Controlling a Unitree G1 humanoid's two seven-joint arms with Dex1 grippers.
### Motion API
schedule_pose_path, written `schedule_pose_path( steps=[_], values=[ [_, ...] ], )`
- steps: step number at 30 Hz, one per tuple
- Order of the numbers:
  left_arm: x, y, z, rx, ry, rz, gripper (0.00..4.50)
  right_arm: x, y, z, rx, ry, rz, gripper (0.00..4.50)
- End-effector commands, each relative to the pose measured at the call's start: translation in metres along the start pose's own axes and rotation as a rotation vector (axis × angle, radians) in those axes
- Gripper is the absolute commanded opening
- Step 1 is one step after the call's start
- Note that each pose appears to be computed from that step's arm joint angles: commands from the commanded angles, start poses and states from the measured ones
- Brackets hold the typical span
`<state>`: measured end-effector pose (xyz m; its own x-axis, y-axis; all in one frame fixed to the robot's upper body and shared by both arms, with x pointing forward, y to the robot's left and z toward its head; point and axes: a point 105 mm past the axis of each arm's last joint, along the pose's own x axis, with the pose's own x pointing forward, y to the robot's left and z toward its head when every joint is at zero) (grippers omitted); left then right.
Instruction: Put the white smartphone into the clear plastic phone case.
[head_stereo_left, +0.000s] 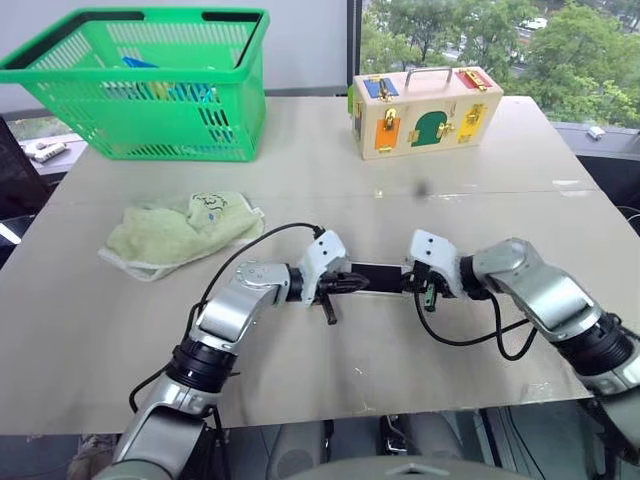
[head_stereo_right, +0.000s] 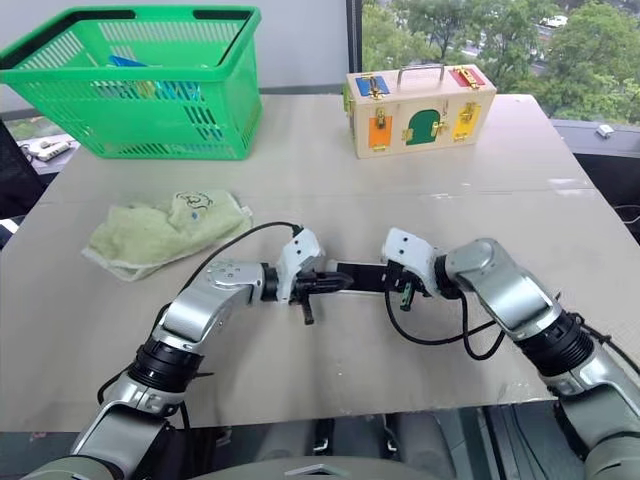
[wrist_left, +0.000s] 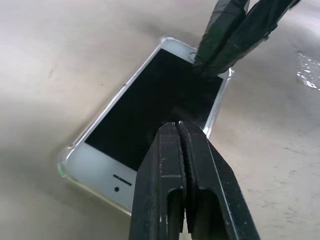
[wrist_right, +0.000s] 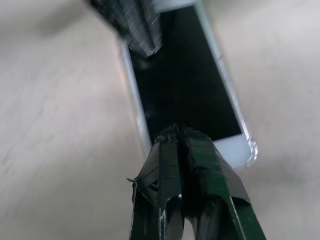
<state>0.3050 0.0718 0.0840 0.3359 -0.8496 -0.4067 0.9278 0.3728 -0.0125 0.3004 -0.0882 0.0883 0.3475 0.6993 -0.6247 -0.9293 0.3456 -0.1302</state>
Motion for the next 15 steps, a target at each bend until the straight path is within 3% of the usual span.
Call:
schedule_pose_path(
  steps=[1,8,9,10,11,15],
  values=[
    [-0.004,-0.002,0.013,0.018,-0.058,0.011,0.07,-0.004,-0.001,-0.006,0.054,-0.112,-0.065,0.00],
    [-0.018,-0.004,0.041,-0.015,-0.274,0.035,0.07,-0.042,-0.028,0.033,0.196,-0.463,-0.285,0.00],
    [-0.023,-0.003,0.044,-0.020,-0.309,0.043,0.00,-0.049,-0.030,0.039,0.199,-0.513,-0.311,0.63],
    [-0.028,-0.001,0.048,-0.031,-0.346,0.063,0.00,-0.057,-0.030,0.045,0.201,-0.560,-0.332,0.85],
    [-0.031,0.001,0.050,-0.039,-0.371,0.076,0.00,-0.062,-0.030,0.049,0.202,-0.589,-0.346,1.39],
    [-0.039,0.013,0.055,-0.071,-0.434,0.121,0.00,-0.071,-0.025,0.050,0.178,-0.599,-0.366,3.20]
  ],
)
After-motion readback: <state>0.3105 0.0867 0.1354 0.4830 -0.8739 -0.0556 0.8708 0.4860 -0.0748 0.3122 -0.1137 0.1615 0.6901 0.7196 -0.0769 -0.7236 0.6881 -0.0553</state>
